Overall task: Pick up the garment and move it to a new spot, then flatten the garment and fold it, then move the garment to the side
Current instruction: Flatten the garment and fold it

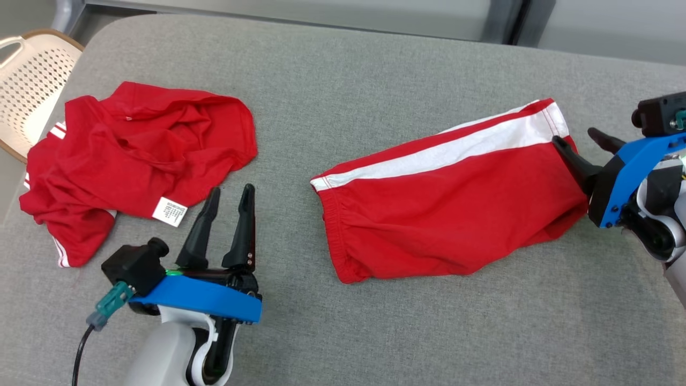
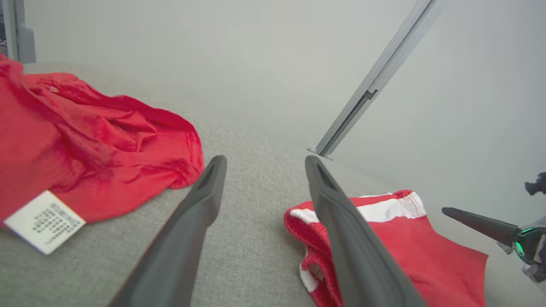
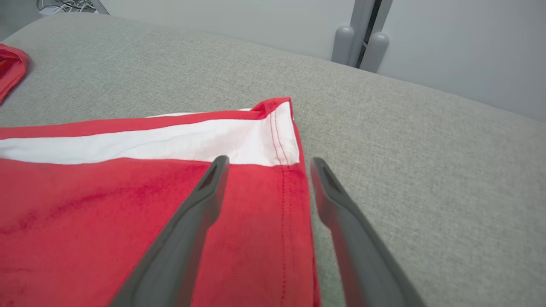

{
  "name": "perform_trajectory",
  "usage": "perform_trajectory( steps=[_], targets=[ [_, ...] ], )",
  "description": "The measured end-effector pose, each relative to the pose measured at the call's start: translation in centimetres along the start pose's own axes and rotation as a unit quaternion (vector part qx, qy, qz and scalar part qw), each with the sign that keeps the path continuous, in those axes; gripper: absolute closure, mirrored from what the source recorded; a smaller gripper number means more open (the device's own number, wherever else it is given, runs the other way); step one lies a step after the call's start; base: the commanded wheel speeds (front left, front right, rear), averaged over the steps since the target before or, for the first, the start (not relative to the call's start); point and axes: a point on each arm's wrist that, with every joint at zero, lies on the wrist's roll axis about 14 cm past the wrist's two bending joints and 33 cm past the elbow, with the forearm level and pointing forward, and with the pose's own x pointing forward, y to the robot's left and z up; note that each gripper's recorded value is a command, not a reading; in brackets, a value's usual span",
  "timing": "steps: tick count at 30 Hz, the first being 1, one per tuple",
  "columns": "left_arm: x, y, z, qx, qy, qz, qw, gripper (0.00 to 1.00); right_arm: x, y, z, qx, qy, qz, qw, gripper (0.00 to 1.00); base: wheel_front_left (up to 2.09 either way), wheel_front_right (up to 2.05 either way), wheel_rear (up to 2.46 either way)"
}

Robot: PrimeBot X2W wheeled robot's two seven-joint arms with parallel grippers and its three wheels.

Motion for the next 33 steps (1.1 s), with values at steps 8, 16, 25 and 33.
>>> perform_trajectory(
  steps=[8, 16, 25, 33],
  targets=[
    [-1.2, 1.2, 1.7, 0.151, -0.015, 0.005, 0.988, 0.00, 0.0, -0.4, -1.0, 0.027, 0.010, -0.017, 0.999, 0.00, 0.00, 0.00, 0.00],
    [-0.3, 1.9, 1.6, 0.194, -0.005, 0.005, 0.981, 0.00, 1.7, -1.2, -4.1, 0.060, 0.063, -0.040, 0.995, 0.00, 0.00, 0.00, 0.00],
    [0.6, 2.3, 1.5, 0.195, 0.000, 0.007, 0.981, 0.00, 3.9, -0.6, -5.1, 0.059, 0.097, -0.043, 0.993, 0.19, 0.00, 0.00, 0.00],
    [0.7, 2.1, 1.3, 0.188, 0.001, 0.003, 0.982, 0.00, 3.7, 0.7, -5.1, 0.033, 0.097, -0.030, 0.994, 1.00, 0.00, 0.00, 0.00]
  ],
)
